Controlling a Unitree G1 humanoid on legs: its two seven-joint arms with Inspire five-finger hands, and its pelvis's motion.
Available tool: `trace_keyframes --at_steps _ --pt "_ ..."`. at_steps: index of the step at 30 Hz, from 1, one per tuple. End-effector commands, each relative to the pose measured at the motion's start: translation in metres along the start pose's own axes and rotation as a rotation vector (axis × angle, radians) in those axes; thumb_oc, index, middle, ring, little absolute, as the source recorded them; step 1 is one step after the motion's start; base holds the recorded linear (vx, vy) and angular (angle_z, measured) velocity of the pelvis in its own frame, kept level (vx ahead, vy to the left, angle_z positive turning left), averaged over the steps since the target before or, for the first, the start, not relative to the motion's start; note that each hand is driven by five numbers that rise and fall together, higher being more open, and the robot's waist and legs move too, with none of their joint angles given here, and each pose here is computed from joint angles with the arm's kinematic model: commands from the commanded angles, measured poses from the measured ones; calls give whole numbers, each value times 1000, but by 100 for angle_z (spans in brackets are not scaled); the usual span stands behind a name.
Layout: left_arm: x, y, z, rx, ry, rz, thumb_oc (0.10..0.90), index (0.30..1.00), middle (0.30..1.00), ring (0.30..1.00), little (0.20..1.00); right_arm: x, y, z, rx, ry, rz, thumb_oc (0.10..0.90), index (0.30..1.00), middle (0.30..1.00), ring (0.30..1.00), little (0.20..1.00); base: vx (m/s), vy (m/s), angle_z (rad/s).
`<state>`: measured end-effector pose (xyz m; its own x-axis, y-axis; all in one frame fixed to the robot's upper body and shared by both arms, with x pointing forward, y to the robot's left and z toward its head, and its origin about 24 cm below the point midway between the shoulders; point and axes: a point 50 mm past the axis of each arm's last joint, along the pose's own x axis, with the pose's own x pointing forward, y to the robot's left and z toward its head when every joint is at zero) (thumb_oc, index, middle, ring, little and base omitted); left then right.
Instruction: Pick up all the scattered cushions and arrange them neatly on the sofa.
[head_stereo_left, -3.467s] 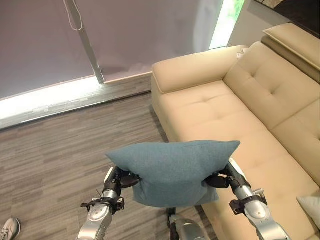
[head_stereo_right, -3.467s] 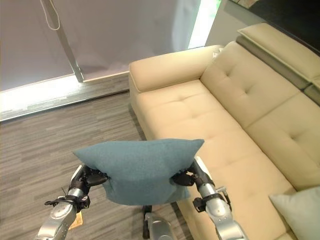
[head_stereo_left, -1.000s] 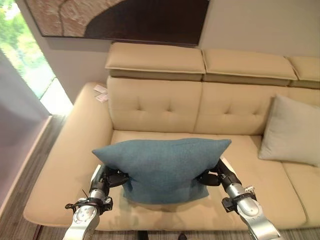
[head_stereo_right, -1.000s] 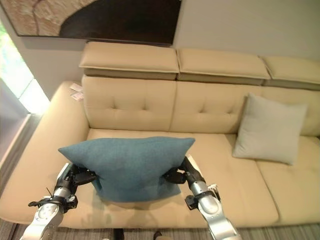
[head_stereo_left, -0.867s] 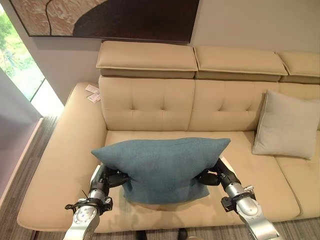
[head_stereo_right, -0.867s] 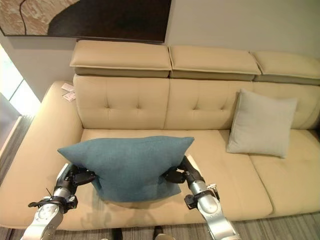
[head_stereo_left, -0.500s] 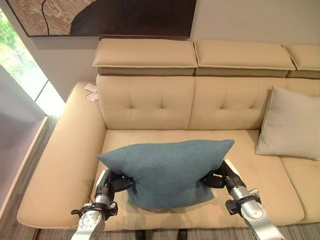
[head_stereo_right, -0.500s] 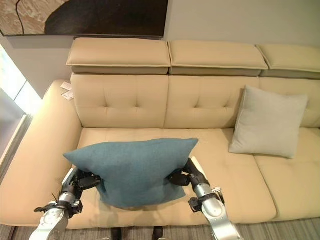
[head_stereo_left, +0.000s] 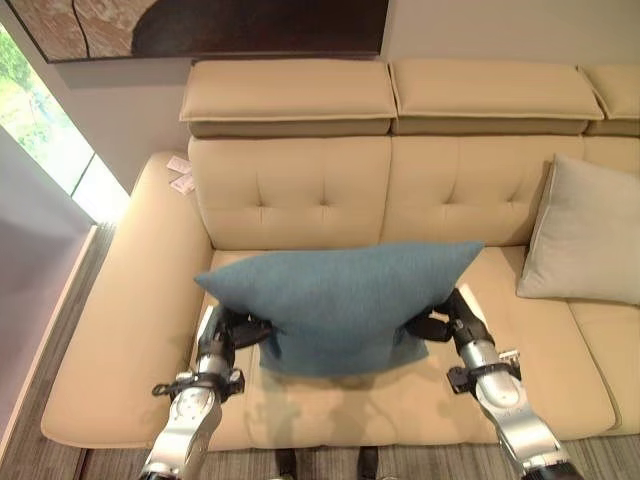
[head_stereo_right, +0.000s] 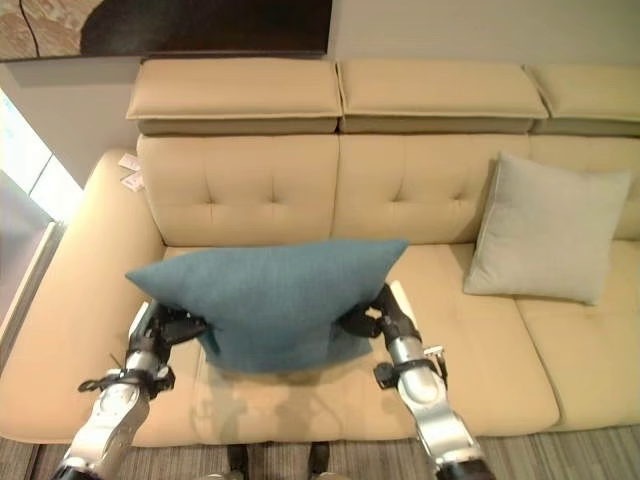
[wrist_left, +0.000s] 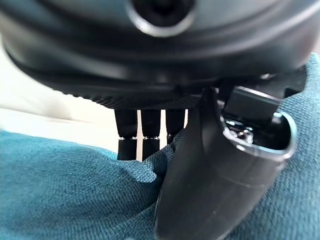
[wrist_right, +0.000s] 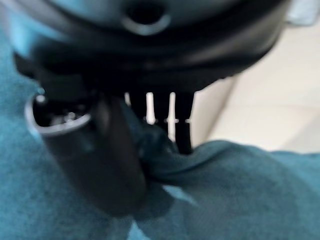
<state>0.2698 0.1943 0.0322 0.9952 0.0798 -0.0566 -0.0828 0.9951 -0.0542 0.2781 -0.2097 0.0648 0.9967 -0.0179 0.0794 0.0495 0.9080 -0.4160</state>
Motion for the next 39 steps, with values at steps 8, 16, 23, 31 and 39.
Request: trace_keyframes --at_steps 8,16,23,31,39 --pt "60 -87 175 -36 -673 -212 400 300 300 300 300 71 -24 138 203 -527 -217 400 300 300 300 300 -74 -3 4" --pt "80 -93 244 119 -815 -140 400 300 300 300 300 99 -57 199 206 -644 -352 400 300 300 300 300 -23 -6 -1" --pt "86 -94 268 152 -846 -105 400 300 300 300 300 106 -72 232 194 -704 -401 400 300 300 300 300 -14 -6 0" --pt "90 -90 252 134 -788 -94 400 300 300 300 300 107 -88 226 185 -673 -471 400 300 300 300 300 -4 -9 10" --pt "94 -84 252 174 -777 -42 762 844 844 844 844 112 -94 210 92 -598 -534 569 554 554 554 554 -12 -6 -3"
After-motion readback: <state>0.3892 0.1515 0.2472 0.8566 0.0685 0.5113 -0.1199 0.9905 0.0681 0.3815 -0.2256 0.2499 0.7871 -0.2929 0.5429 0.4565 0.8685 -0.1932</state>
